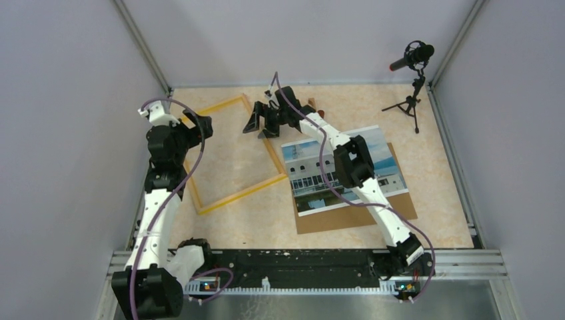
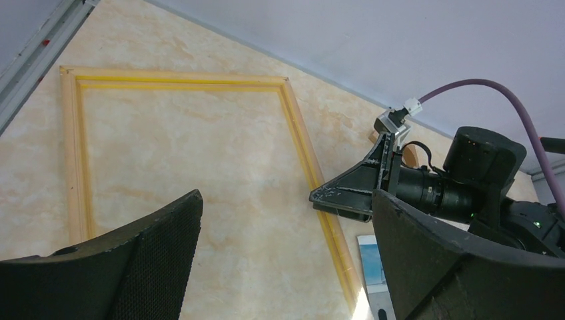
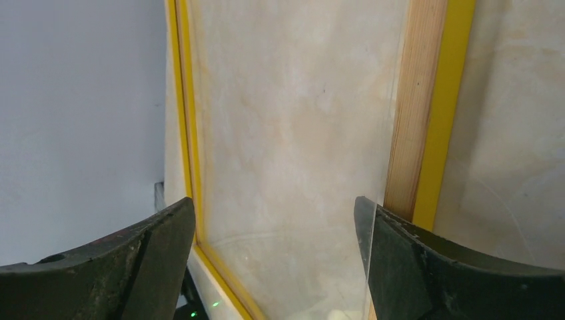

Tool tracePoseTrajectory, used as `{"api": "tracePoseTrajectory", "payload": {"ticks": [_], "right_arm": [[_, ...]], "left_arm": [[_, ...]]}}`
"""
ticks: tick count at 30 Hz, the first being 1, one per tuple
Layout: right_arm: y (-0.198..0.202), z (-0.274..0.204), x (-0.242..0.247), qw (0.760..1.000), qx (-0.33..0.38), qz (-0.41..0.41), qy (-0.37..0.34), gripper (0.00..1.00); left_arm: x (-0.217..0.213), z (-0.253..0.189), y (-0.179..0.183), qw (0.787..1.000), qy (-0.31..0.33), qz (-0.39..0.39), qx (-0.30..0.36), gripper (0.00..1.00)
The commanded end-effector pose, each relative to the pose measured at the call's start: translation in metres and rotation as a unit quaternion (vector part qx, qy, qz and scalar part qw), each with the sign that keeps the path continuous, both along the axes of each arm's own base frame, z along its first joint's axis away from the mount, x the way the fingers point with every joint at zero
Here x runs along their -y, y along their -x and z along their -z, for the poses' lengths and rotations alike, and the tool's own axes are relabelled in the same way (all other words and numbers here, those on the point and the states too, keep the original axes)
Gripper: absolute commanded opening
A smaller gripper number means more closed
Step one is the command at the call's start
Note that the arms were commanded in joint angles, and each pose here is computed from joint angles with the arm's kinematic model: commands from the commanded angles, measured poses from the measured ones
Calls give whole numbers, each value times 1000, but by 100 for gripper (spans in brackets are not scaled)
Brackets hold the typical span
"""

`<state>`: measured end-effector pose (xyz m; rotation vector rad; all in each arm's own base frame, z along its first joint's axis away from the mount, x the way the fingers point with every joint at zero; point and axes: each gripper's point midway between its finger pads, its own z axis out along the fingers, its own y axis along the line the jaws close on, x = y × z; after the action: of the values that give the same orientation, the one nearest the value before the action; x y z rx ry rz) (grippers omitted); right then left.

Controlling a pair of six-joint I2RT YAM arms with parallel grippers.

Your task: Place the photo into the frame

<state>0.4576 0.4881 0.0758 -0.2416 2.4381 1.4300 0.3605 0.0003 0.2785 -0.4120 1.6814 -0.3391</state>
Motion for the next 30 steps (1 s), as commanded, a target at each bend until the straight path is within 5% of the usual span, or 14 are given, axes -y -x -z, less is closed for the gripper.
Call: {"api": "tracePoseTrajectory", "payload": {"ticks": [1,30], "right_arm": [[-6,-47,9,996,78,12,44,91],[29,-63,31,976,135,12,173,96]], "left_arm": [[5,-17,0,999,10,14,36,99],[22,-7,-5,999,3,45,18,99]]}}
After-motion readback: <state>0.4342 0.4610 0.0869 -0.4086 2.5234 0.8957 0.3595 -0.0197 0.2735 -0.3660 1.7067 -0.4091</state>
